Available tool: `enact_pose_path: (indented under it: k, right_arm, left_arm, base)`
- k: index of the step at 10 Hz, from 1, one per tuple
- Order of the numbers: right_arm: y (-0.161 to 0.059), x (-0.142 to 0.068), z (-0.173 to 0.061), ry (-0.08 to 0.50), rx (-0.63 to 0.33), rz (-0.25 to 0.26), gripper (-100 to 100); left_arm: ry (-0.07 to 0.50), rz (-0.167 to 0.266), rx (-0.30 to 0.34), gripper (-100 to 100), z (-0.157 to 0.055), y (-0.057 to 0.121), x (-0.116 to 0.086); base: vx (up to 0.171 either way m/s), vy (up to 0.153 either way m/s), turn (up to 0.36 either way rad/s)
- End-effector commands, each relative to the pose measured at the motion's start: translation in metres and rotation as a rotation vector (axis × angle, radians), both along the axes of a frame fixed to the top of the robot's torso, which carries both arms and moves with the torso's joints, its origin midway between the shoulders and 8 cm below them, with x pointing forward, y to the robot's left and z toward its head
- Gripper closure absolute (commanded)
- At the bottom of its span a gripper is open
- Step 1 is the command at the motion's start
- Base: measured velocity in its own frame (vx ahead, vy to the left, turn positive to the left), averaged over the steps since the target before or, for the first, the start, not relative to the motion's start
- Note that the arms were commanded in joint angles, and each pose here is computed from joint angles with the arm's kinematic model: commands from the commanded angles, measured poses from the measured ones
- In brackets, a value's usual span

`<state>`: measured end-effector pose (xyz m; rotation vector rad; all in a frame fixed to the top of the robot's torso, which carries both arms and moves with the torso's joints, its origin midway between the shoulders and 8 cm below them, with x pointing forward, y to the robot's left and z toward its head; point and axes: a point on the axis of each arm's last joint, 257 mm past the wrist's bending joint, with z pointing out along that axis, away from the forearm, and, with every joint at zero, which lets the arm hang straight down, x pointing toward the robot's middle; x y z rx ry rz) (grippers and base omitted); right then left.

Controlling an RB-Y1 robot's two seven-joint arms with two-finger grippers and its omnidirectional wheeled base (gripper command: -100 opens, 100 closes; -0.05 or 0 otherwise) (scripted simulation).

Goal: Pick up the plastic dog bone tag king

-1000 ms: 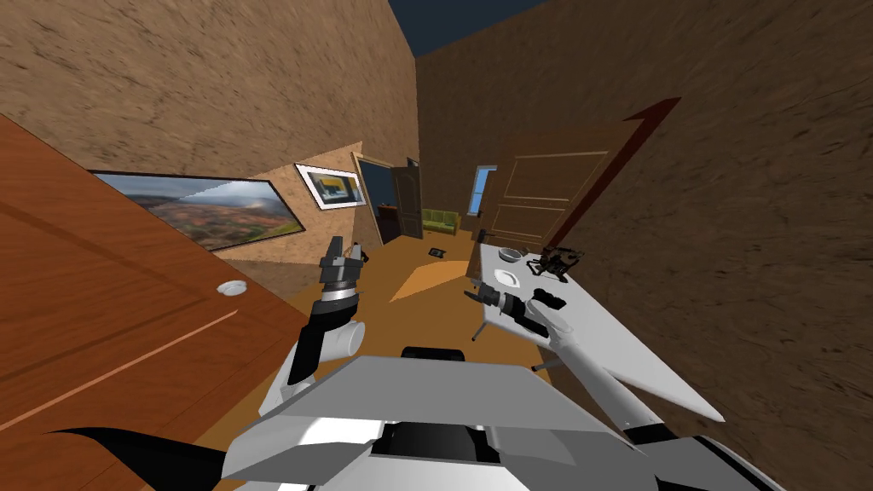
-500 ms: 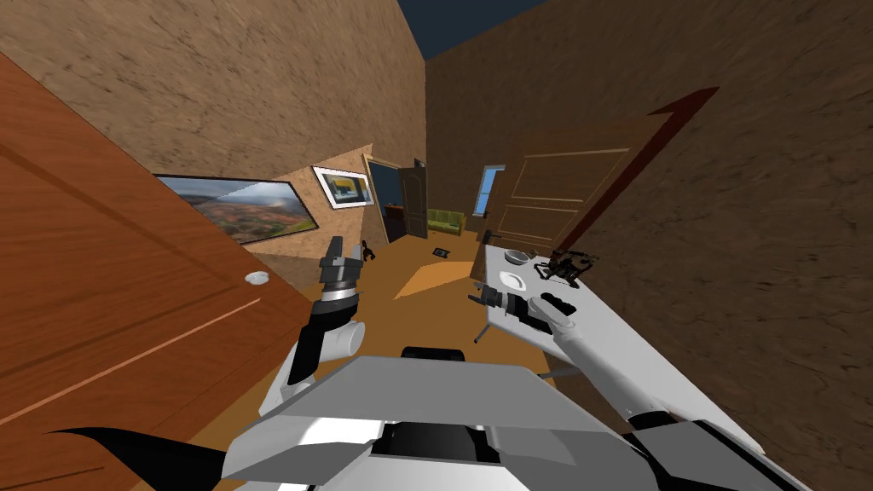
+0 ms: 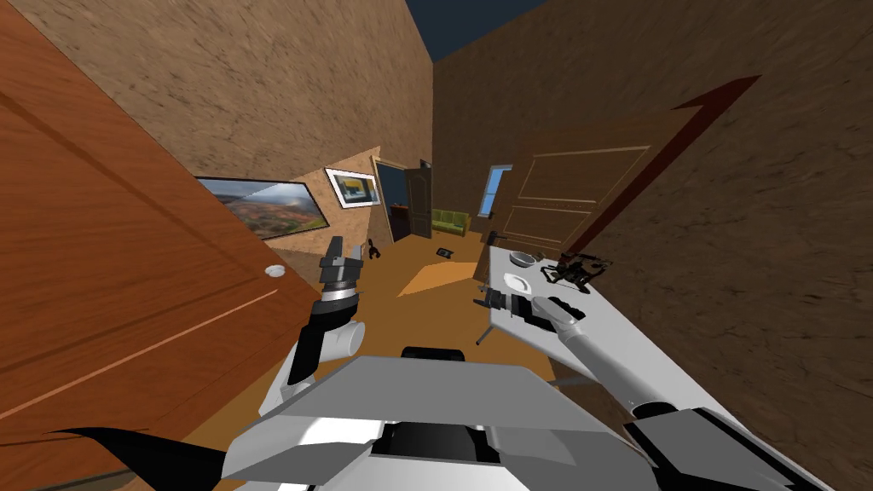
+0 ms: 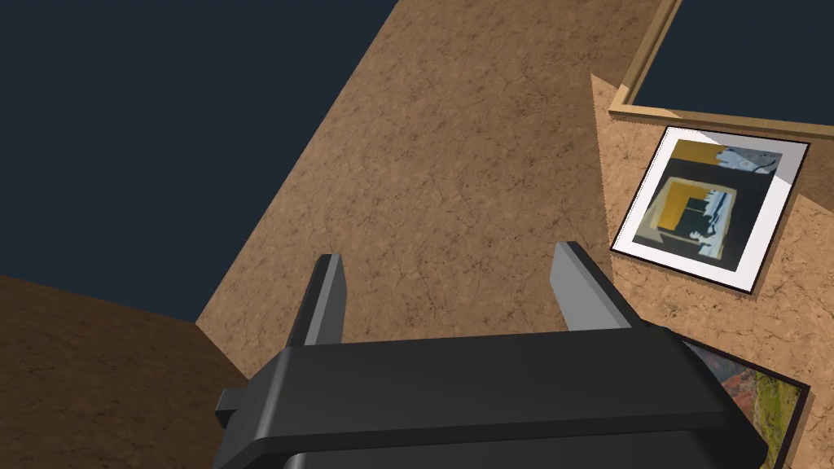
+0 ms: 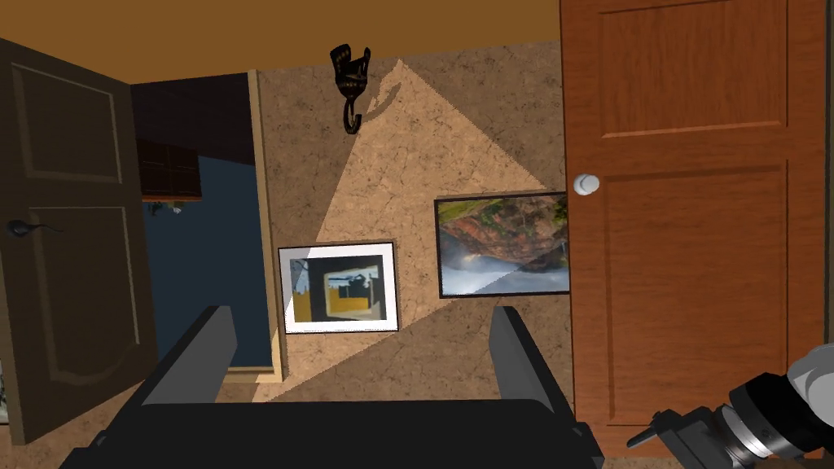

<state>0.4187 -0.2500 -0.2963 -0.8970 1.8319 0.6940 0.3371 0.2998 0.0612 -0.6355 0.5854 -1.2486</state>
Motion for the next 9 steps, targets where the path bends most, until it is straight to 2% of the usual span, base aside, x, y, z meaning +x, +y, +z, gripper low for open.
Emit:
enact_pose_path:
  k: [1,2,3,5,6,7,8,9]
  right_arm:
    - [-0.019,0.002,-0.013,0.013,-0.087,0.018,-100]
    - [-0.027,0.001,-0.02,0.03,-0.092,-0.002,-100]
    - [-0.045,0.002,-0.028,0.041,-0.168,0.014,-100]
    - [-0.058,0.0,-0.038,0.066,-0.18,-0.011,-100]
    - [-0.077,-0.001,-0.045,0.078,-0.257,0.004,-100]
    - [-0.085,-0.002,-0.051,0.095,-0.261,-0.015,-100]
    - [-0.104,-0.003,-0.056,0.106,-0.334,0.002,-100]
    - [-0.118,-0.007,-0.065,0.135,-0.34,-0.03,-100]
  left_arm:
    - [0.0,0.0,0.0,0,0.0,0.0,0.0]
    - [0.0,0.0,0.0,0,0.0,0.0,0.0]
    - [0.0,0.0,0.0,0,0.0,0.0,0.0]
    - [0.0,0.0,0.0,0,0.0,0.0,0.0]
    - [0.0,0.0,0.0,0,0.0,0.0,0.0]
    - [0.0,0.0,0.0,0,0.0,0.0,0.0]
    - [0.0,0.0,0.0,0,0.0,0.0,0.0]
    - [0.0,0.0,0.0,0,0.0,0.0,0.0]
  base:
    - [-0.022,-0.004,0.202]
    - [-0.026,-0.013,0.172]
    - [-0.034,-0.014,0.222]
    - [-0.013,-0.01,0.029]
    - [0.015,0.007,0.118]
    - [0.015,-0.008,0.097]
    - [0.005,-0.019,0.107]
    - [-0.003,-0.025,0.14]
